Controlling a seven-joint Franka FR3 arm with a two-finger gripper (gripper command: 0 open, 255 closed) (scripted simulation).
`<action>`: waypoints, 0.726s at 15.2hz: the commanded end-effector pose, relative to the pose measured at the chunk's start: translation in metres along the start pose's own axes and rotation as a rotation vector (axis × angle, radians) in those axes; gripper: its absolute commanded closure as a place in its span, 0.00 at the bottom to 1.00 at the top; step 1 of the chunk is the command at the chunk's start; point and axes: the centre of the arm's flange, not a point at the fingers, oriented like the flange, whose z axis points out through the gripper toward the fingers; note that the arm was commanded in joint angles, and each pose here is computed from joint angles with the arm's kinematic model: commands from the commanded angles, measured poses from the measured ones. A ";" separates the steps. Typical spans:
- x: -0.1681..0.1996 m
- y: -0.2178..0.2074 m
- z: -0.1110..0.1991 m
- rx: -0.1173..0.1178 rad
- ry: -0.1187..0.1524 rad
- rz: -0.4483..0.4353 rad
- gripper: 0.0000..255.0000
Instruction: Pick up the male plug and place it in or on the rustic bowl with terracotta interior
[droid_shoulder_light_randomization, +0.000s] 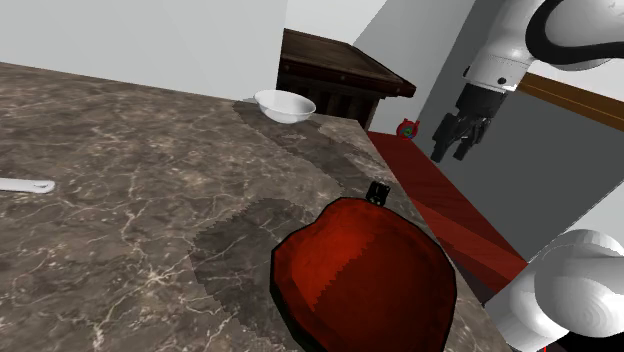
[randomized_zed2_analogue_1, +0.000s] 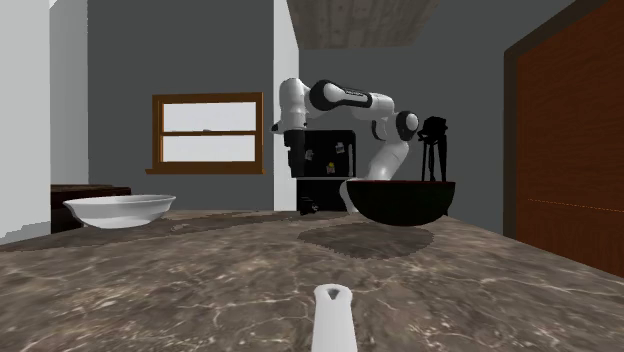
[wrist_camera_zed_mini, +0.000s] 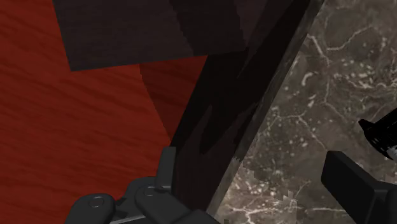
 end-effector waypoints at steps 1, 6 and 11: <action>0.000 0.000 0.000 0.000 0.000 0.000 0.00; 0.001 -0.067 0.018 -0.021 0.012 0.031 0.00; 0.005 -0.133 0.036 -0.042 0.023 0.061 0.00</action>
